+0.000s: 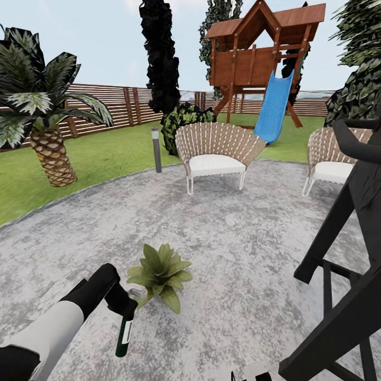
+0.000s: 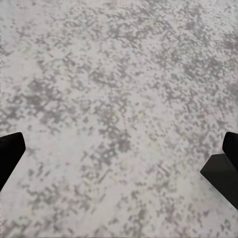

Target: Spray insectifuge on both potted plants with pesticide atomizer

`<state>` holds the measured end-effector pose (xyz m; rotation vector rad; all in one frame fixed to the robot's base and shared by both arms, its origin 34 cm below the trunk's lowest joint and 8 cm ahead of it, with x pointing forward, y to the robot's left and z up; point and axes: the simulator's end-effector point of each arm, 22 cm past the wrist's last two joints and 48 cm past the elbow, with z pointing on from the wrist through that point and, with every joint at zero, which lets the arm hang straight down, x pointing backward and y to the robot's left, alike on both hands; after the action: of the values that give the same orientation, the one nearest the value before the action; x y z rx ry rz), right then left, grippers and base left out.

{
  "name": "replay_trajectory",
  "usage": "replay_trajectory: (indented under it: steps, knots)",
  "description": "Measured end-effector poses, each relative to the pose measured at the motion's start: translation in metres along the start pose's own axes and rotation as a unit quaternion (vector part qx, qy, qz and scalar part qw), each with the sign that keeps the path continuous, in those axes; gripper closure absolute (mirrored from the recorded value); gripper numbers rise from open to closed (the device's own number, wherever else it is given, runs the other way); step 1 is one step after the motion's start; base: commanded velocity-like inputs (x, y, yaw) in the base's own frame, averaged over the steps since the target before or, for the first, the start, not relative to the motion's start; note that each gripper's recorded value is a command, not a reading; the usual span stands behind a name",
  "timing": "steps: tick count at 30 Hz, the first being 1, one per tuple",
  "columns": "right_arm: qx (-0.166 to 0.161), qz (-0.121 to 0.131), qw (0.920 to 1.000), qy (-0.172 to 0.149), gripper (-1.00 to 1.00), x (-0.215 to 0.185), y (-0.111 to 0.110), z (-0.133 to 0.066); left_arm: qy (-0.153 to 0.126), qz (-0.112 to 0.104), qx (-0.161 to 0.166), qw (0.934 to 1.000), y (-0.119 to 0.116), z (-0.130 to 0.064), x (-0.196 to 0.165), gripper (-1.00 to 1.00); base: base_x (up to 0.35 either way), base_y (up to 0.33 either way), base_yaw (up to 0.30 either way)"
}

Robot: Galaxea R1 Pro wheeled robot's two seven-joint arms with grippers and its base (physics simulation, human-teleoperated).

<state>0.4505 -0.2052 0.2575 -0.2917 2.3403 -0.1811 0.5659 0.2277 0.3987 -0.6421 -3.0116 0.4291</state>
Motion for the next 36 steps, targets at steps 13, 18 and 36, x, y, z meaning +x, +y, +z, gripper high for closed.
replay_trajectory:
  steps: [13,18,36]
  knots:
    - [-0.001,0.000,1.0000,0.000,-1.00,0.000,0.001,0.000,0.079,0.116,0.014,0.9900,-0.030,-0.032,-0.009,1.00,0.001,0.000,0.000]
    - [-0.003,-0.002,1.0000,-0.002,-1.00,-0.001,0.001,0.000,0.088,0.120,0.009,0.9889,-0.029,-0.030,-0.005,1.00,0.051,0.000,0.000]
    - [0.002,-0.003,1.0000,0.000,-1.00,0.001,-0.005,0.001,0.143,0.115,-0.004,0.9830,-0.017,-0.010,0.032,1.00,0.079,0.000,0.000]
